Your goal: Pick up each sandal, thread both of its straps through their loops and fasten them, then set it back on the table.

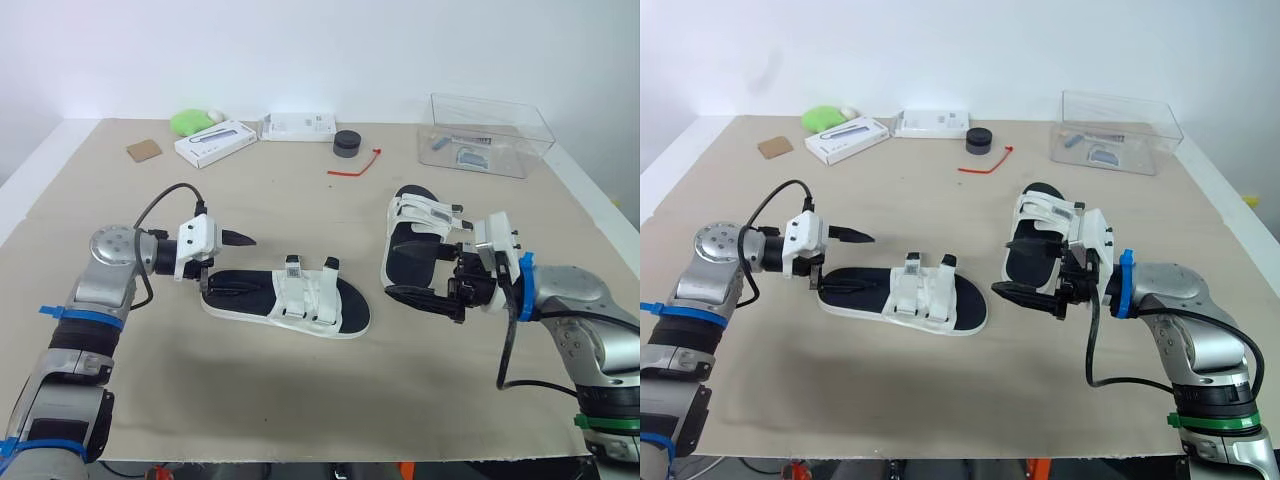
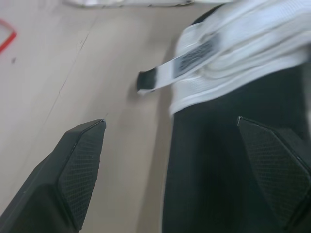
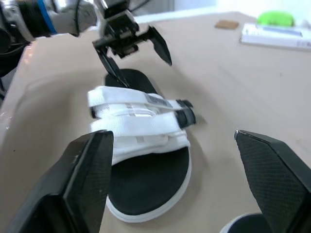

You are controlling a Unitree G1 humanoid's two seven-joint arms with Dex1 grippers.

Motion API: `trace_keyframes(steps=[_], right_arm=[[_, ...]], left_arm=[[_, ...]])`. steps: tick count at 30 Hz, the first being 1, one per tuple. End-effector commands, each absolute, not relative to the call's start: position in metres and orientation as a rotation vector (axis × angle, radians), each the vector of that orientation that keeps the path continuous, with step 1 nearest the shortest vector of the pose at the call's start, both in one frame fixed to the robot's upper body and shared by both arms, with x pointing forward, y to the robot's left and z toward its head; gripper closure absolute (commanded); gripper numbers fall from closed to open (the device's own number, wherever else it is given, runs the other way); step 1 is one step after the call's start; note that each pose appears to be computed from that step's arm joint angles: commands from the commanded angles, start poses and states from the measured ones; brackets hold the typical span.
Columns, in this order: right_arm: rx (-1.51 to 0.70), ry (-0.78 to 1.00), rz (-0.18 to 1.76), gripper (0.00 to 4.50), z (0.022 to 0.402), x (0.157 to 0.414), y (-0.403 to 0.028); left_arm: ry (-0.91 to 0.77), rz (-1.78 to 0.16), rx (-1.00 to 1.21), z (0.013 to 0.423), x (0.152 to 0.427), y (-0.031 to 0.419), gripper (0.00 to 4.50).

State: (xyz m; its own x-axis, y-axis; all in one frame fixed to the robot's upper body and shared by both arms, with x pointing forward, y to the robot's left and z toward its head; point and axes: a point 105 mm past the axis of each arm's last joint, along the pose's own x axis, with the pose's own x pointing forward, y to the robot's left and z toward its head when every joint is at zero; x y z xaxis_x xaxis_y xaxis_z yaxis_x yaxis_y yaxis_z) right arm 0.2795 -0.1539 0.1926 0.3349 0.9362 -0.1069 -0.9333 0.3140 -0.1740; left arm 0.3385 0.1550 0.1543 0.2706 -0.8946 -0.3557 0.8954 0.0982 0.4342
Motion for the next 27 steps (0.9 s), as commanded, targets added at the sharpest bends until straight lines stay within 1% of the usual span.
trace_keyframes(steps=[1, 4, 10, 16, 17, 18, 19, 20, 21, 24, 25, 26, 27], right_arm=[[-0.281, -0.097, 1.258, 0.10, 0.206, 0.272, -0.154], [-0.299, -0.126, 1.261, 0.10, 0.208, 0.272, -0.150], [-0.346, -0.138, 1.234, 0.10, 0.206, 0.278, -0.147], [-0.379, -0.138, 1.194, 0.10, 0.200, 0.281, -0.152], [-0.383, -0.139, 1.189, 0.00, 0.200, 0.281, -0.152], [-0.384, -0.138, 1.186, 0.00, 0.199, 0.281, -0.153], [-0.386, -0.137, 1.184, 0.00, 0.197, 0.280, -0.153], [-0.386, -0.136, 1.183, 0.00, 0.197, 0.280, -0.153], [-0.386, -0.135, 1.183, 0.00, 0.196, 0.279, -0.153], [-0.387, -0.133, 1.178, 0.00, 0.196, 0.279, -0.153], [-0.387, -0.133, 1.177, 0.00, 0.195, 0.279, -0.153], [-0.385, -0.134, 1.176, 0.00, 0.195, 0.278, -0.153], [-0.383, -0.135, 1.175, 0.00, 0.196, 0.278, -0.153]], left_arm=[[-0.060, -1.343, 0.704, 0.160, 0.333, 0.149, 0.00], [-0.078, -1.367, 0.725, 0.154, 0.330, 0.139, 0.00], [-0.136, -1.390, 0.743, 0.148, 0.336, 0.116, 0.00], [-0.183, -1.408, 0.685, 0.152, 0.344, 0.089, 0.00], [-0.185, -1.406, 0.689, 0.151, 0.346, 0.088, 0.52], [-0.183, -1.403, 0.684, 0.150, 0.348, 0.087, 0.65], [-0.180, -1.404, 0.686, 0.149, 0.349, 0.086, 1.06], [-0.179, -1.405, 0.688, 0.148, 0.349, 0.086, 1.56], [-0.179, -1.404, 0.684, 0.147, 0.350, 0.085, 1.96], [-0.180, -1.397, 0.676, 0.146, 0.352, 0.085, 3.47], [-0.181, -1.392, 0.670, 0.146, 0.352, 0.085, 3.67], [-0.181, -1.382, 0.664, 0.147, 0.353, 0.085, 4.30], [-0.184, -1.371, 0.657, 0.148, 0.355, 0.085, 4.43]])
